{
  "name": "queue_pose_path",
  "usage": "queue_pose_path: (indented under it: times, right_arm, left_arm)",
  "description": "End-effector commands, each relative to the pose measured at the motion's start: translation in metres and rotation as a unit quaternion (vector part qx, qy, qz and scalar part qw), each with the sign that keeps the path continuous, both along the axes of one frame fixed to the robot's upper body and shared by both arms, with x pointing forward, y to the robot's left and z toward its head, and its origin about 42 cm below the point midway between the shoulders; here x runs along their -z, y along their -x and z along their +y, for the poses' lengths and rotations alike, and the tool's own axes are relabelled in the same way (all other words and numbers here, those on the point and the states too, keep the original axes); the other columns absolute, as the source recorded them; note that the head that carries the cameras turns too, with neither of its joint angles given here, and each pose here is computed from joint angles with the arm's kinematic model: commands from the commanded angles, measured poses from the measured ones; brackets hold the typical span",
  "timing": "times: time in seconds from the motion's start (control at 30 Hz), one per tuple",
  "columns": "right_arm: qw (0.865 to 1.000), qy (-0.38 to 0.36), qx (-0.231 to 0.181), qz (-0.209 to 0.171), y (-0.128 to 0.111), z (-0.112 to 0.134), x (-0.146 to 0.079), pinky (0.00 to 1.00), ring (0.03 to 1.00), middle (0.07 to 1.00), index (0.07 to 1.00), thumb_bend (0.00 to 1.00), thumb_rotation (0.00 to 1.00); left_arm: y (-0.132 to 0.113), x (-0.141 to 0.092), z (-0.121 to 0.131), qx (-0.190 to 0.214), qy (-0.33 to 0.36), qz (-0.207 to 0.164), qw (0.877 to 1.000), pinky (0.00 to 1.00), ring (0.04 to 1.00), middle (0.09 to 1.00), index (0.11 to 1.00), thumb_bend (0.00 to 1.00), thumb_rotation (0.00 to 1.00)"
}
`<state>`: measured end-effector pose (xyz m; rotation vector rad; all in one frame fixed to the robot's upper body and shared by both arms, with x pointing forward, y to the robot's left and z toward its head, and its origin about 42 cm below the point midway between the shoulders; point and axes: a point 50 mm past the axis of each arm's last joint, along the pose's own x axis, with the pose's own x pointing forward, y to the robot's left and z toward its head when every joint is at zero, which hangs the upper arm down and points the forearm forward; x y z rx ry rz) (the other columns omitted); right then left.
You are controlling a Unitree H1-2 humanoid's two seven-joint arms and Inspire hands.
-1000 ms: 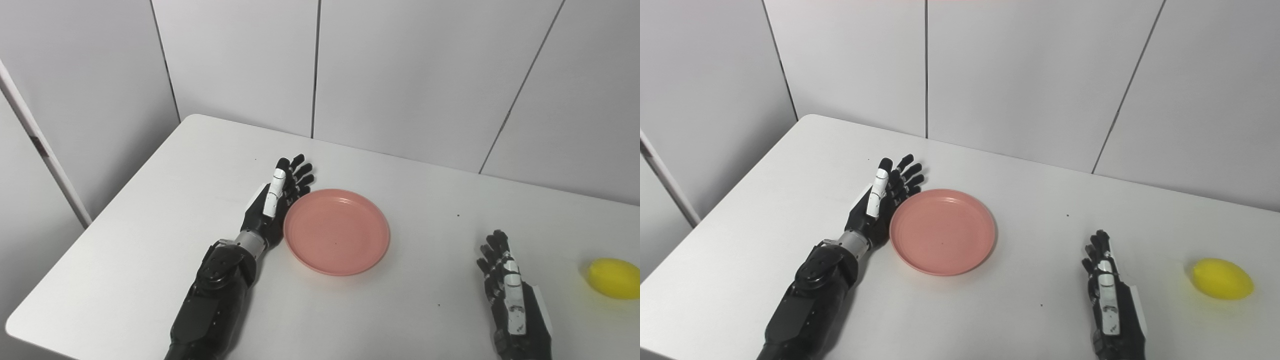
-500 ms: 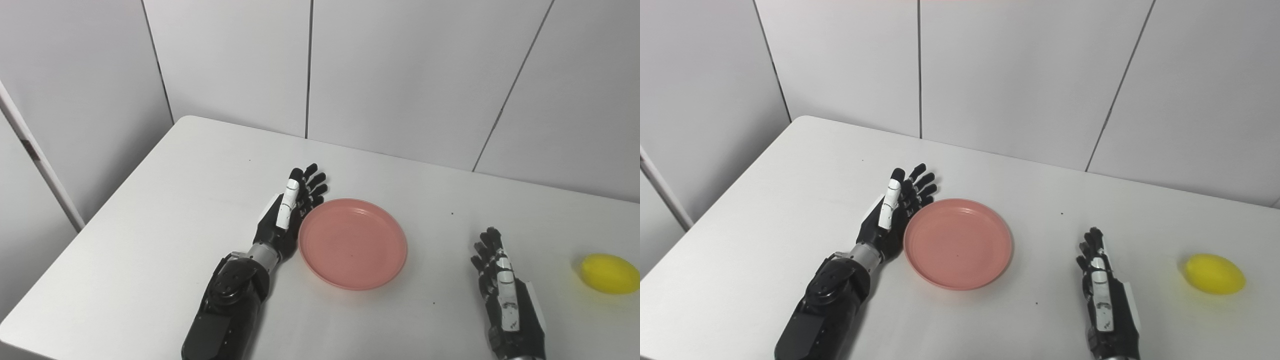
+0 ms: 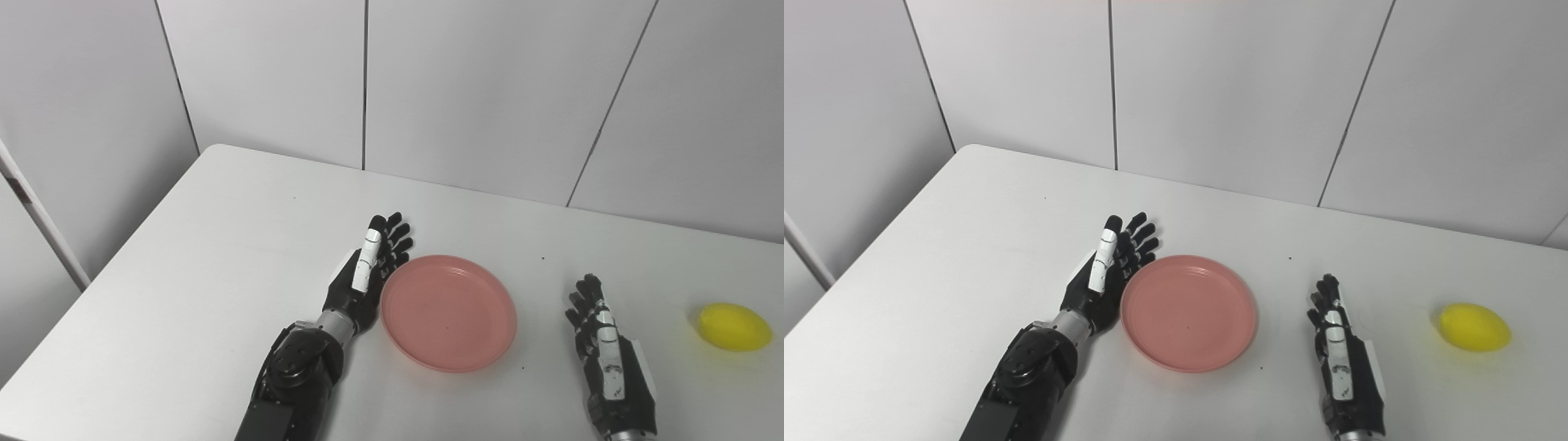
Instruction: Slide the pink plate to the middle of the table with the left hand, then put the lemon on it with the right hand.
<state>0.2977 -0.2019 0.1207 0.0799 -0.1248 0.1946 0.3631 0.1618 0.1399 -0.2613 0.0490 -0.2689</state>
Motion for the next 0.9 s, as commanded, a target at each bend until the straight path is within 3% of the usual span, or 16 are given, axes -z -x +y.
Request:
queue_pose_path:
  times: [0.0,0.4,0.87]
  right_arm:
    - [1.000,-0.012,-0.002,0.004,0.004,0.007,0.006,1.00,1.000,1.000,1.000,0.67,1.00]
    - [1.000,-0.014,-0.001,0.000,0.003,0.009,0.004,1.00,1.000,1.000,1.000,0.67,1.00]
    - [1.000,-0.015,0.000,-0.001,0.003,0.011,0.003,1.00,1.000,1.000,1.000,0.66,1.00]
  left_arm:
    - [-0.001,-0.011,-0.014,0.018,0.003,-0.014,1.000,1.00,0.983,0.993,0.992,0.73,1.00]
    - [-0.001,-0.011,-0.019,0.025,0.004,-0.015,1.000,1.00,0.990,0.998,0.999,0.74,1.00]
    - [-0.001,-0.010,0.002,0.007,-0.009,-0.026,1.000,1.00,0.997,1.000,1.000,0.74,1.00]
